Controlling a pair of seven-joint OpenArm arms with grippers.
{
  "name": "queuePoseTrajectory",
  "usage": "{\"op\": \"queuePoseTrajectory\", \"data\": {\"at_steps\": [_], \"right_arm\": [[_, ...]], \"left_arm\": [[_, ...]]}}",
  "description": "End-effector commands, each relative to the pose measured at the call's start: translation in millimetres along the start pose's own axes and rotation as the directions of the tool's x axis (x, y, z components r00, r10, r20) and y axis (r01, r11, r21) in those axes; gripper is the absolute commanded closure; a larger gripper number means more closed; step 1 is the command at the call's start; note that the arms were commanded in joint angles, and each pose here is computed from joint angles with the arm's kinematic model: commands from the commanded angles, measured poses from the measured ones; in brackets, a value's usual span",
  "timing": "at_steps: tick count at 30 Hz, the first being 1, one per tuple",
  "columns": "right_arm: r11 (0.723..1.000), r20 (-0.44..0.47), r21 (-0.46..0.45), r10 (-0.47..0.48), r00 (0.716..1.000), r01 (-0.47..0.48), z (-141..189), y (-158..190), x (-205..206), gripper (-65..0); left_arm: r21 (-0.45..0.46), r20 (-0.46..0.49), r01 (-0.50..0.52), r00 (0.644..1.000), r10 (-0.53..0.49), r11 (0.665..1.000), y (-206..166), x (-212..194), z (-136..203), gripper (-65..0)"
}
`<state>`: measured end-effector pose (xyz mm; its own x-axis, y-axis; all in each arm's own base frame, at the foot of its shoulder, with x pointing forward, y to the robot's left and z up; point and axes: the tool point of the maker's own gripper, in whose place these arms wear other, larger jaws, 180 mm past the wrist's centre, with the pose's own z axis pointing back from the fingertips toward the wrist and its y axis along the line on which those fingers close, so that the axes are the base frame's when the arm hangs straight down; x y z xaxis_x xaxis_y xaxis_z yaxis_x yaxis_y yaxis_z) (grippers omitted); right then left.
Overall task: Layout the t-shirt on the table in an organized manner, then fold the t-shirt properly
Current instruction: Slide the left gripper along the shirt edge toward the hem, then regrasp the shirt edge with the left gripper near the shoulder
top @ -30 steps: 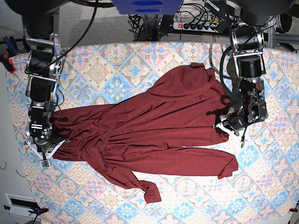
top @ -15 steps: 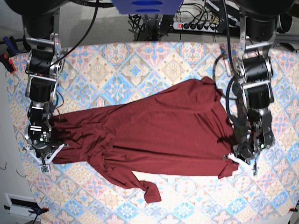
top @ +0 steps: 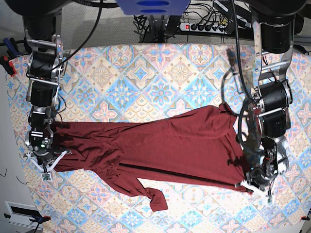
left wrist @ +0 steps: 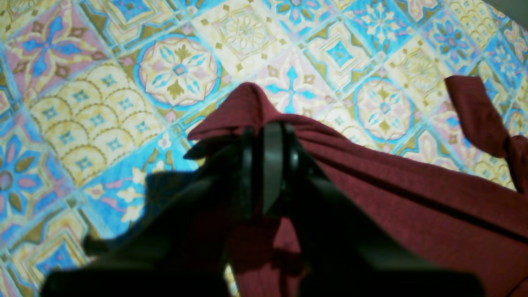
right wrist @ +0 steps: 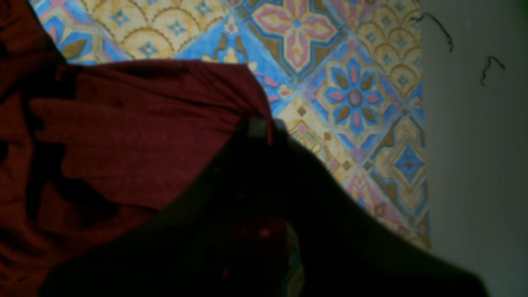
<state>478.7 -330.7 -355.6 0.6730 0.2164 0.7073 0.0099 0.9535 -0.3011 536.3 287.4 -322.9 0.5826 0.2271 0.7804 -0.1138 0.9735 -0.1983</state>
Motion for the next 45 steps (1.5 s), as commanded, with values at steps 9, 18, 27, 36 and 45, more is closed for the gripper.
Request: {"op": "queuePoseTrajectory", "data": {"at_steps": [9, 18, 27, 36, 45], "right_arm": [[0.999, 0.007, -0.041, -0.01, 1.0, 0.01, 5, -19, 13, -19.4], [0.998, 0.059, -0.057, 0.031, 0.998, -0.027, 17, -17, 18, -21.3], [0.993, 0.139, -0.122, 0.008, 0.99, 0.01, 47, -40, 29, -21.6], [0.992, 0.122, -0.123, 0.031, 0.992, -0.016, 53, -34, 15, -21.6], [0.992, 0.11, -0.126, 0.026, 0.994, -0.012, 54, -35, 13, -21.6]], "left_arm": [[0.176, 0.018, -0.021, 1.0, 0.019, 0.984, 57, -25, 14, -36.0], [0.113, -0.005, -0.044, 0.999, 0.045, 0.993, 46, -41, 52, -35.5], [-0.017, -0.08, -0.005, 0.997, 0.004, 1.0, -6, -116, 110, -34.6], [0.01, -0.169, 0.009, 0.986, -0.007, 1.0, -11, -164, 110, -33.9], [-0.011, -0.207, 0.144, 0.968, -0.143, 0.99, -23, -171, 106, 0.0]]}}
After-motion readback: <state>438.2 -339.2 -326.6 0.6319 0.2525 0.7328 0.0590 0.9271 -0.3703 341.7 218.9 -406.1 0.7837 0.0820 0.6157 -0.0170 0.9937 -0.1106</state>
